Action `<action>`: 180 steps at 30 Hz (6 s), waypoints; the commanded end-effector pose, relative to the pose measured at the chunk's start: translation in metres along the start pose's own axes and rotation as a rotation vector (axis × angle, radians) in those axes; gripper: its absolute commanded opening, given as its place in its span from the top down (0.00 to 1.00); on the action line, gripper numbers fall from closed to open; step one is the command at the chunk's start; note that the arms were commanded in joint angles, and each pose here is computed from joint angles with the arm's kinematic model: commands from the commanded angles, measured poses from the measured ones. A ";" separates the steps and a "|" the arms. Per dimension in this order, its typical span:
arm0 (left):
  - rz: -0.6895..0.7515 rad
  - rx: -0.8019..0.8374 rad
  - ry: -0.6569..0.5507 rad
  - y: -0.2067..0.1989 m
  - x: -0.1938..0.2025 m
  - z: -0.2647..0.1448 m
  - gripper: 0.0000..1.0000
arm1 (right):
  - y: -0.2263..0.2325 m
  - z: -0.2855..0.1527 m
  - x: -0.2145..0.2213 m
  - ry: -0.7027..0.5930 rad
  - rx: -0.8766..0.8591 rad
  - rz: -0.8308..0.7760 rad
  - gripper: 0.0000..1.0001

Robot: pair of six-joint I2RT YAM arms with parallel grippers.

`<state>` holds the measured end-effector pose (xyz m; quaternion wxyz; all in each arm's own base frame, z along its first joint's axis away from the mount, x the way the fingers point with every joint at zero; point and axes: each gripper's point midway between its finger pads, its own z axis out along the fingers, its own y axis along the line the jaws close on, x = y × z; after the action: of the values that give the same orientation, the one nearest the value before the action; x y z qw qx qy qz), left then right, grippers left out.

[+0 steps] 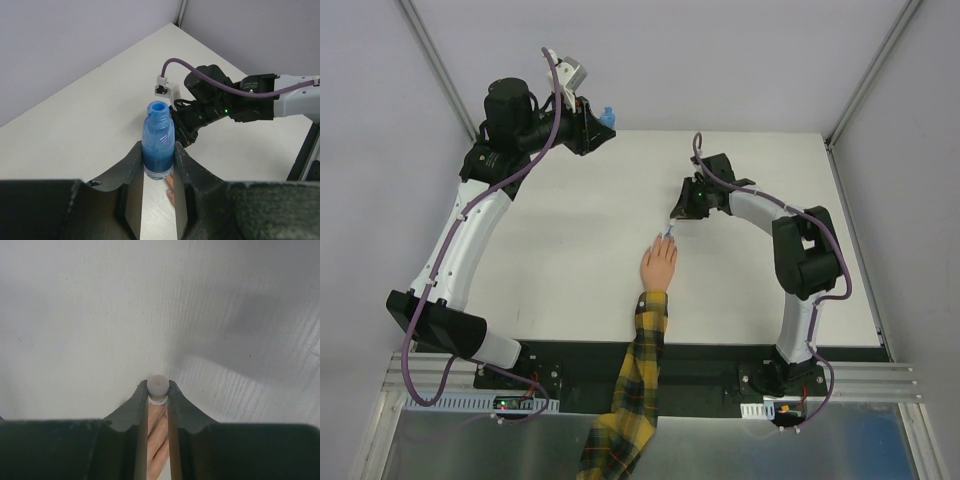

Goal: Paint the nails

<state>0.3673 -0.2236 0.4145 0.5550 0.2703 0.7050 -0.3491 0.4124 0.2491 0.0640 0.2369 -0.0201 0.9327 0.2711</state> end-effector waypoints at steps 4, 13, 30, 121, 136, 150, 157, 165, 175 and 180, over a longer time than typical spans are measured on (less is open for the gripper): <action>0.052 0.018 -0.079 -0.009 -0.029 -0.010 1.00 | -0.001 -0.006 -0.009 -0.039 -0.016 0.001 0.99; 0.050 0.017 -0.080 -0.009 -0.029 -0.011 1.00 | 0.002 -0.003 -0.006 -0.005 0.020 -0.052 1.00; 0.051 0.021 -0.085 -0.011 -0.031 -0.013 1.00 | 0.001 0.001 -0.008 -0.006 0.011 -0.010 0.99; 0.060 0.395 0.045 -0.123 0.047 -0.032 1.00 | 0.223 -0.353 -0.052 -0.368 -0.508 -0.393 0.99; 0.074 0.478 0.077 -0.149 0.060 -0.029 1.00 | 0.257 -0.392 -0.042 -0.449 -0.610 -0.458 0.99; 0.069 0.493 0.092 -0.156 0.061 -0.026 1.00 | 0.265 -0.377 -0.048 -0.431 -0.604 -0.428 0.99; 0.066 0.494 0.099 -0.156 0.064 -0.025 1.00 | 0.268 -0.371 -0.047 -0.415 -0.610 -0.431 0.99; 0.089 0.490 0.094 -0.155 0.063 -0.024 1.00 | 0.265 -0.363 -0.046 -0.399 -0.599 -0.426 1.00; 0.089 0.489 0.094 -0.155 0.063 -0.023 1.00 | 0.267 -0.361 -0.042 -0.383 -0.607 -0.424 1.00; 0.089 0.484 0.093 -0.154 0.063 -0.022 1.00 | 0.266 -0.356 -0.040 -0.370 -0.606 -0.420 1.00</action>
<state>0.2224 -0.2976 0.3718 0.4344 0.4269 0.6374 -0.4720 0.2525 0.2841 0.4675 0.4251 -0.2278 0.7420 0.4657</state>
